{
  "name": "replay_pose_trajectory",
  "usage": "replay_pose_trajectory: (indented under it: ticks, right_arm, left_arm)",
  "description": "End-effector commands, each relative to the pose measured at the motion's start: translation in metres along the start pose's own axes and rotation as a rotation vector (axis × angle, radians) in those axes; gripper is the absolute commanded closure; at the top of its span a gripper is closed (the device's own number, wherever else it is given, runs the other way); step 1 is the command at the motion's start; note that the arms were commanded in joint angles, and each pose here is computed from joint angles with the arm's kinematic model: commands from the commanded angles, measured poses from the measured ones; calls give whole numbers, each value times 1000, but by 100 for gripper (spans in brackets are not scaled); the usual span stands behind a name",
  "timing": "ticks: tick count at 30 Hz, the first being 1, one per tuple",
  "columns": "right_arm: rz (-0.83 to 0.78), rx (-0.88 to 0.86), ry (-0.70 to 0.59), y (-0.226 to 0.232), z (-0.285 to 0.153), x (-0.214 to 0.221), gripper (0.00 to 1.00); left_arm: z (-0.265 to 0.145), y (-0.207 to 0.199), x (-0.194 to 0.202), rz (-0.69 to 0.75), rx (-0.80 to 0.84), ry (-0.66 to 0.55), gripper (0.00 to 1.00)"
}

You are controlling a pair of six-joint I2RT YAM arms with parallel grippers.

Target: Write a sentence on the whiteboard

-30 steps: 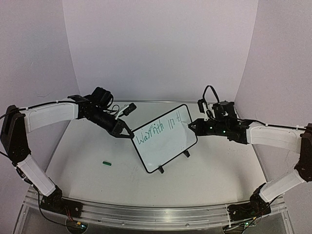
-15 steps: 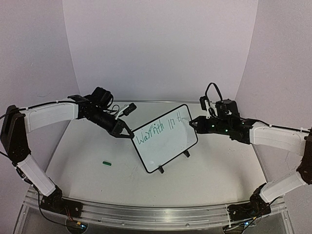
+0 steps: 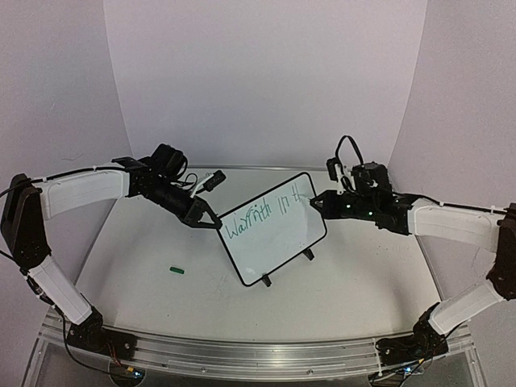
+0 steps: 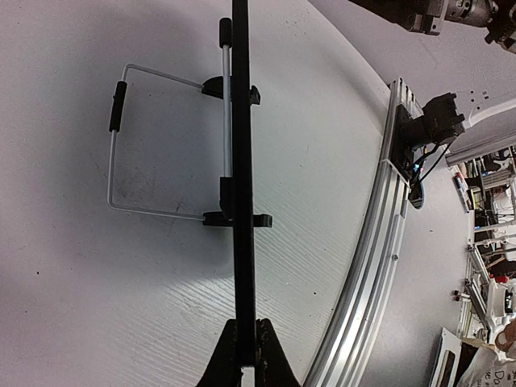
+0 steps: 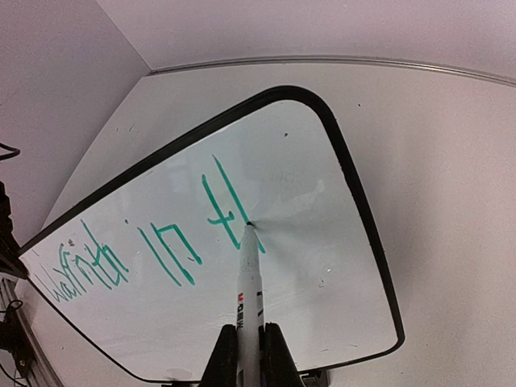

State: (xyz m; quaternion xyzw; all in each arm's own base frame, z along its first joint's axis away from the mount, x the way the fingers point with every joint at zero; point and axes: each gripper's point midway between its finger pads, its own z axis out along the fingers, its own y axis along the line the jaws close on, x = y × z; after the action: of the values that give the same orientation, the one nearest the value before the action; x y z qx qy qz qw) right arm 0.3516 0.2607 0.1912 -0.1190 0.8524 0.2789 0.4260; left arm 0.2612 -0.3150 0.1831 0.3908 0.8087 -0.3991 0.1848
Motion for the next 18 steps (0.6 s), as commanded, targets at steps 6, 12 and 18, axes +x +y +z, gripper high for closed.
replay_pose_trajectory:
  ticks: [6,12,18]
  right_arm:
    - [-16,35,-83,-2,-1,-28,100]
    - [-15,52,-101,-3,-3,-33,100]
    - [-14,59,-97,-5,-2,-31,100]
  left_arm:
    - [11,-8,13,30,14,64,100]
    - [12,-8,13,28,14,66,100]
    - [12,-8,13,29,16,66,100]
